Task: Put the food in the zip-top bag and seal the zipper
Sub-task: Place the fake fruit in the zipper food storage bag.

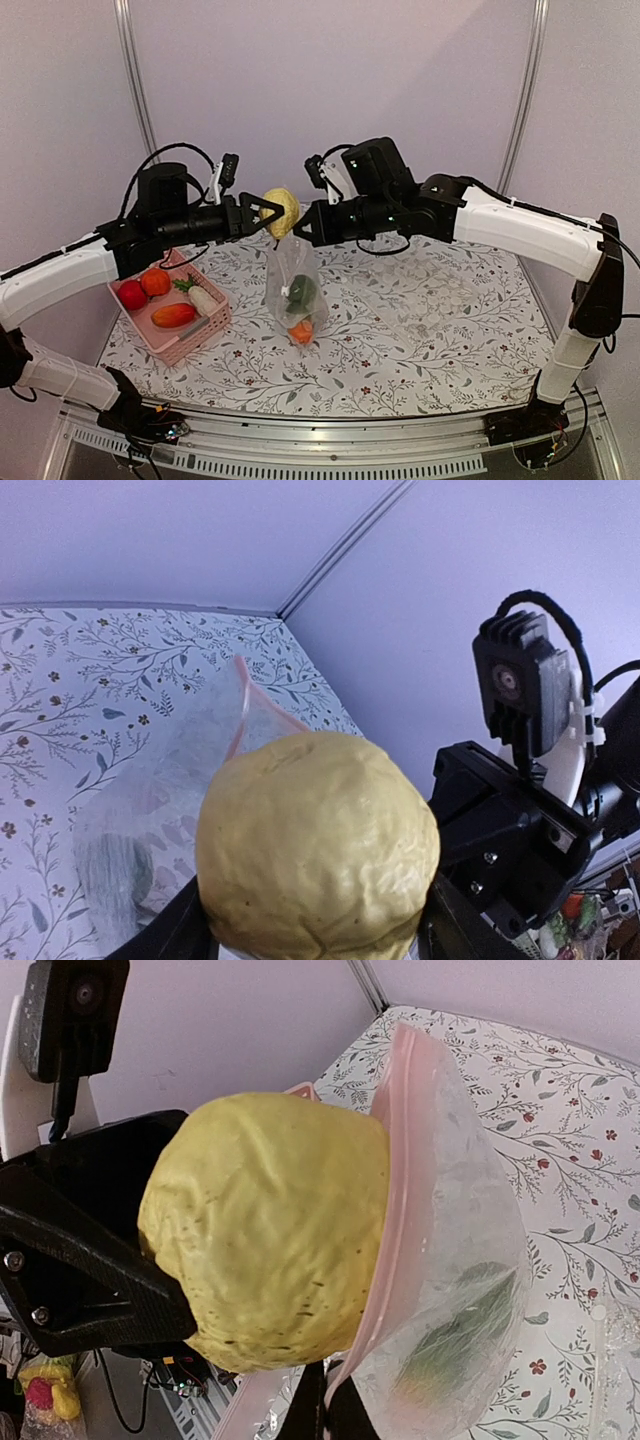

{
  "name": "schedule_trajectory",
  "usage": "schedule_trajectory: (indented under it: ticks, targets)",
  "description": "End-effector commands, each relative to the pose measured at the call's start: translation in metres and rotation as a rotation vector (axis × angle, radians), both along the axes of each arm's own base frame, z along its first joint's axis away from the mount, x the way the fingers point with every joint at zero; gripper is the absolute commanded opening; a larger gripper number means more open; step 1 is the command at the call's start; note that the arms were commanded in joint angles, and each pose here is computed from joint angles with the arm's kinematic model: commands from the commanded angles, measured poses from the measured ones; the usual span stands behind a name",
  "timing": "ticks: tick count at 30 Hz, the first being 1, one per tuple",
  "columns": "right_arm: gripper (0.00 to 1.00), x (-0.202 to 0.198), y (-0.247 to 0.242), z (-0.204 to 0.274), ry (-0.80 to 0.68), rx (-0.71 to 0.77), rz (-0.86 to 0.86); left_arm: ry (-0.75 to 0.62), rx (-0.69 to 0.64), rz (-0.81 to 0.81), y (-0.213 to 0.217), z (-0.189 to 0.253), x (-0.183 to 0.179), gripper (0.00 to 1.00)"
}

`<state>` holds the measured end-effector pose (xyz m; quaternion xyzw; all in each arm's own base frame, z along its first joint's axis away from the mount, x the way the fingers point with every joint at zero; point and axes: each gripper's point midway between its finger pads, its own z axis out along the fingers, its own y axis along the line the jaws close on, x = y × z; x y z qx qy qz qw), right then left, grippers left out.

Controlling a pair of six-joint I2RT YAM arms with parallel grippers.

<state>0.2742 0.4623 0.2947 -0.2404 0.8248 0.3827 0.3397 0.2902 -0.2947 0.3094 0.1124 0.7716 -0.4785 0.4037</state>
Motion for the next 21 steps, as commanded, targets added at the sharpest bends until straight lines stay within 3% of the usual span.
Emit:
schedule_trajectory:
  ticks: [1, 14, 21]
  targets:
    - [0.00, -0.003, -0.002, 0.031, -0.035, 0.084, 0.016, 0.075, 0.062, 0.002, -0.006, -0.029, -0.004, 0.60]
    - [0.00, -0.001, 0.002, 0.022, -0.026, 0.072, 0.018, 0.135, 0.229, -0.032, -0.029, -0.055, -0.009, 0.60]
    - [0.00, 0.002, -0.001, 0.018, -0.028, 0.055, -0.001, 0.153, 0.437, 0.016, -0.031, -0.072, -0.003, 0.60]
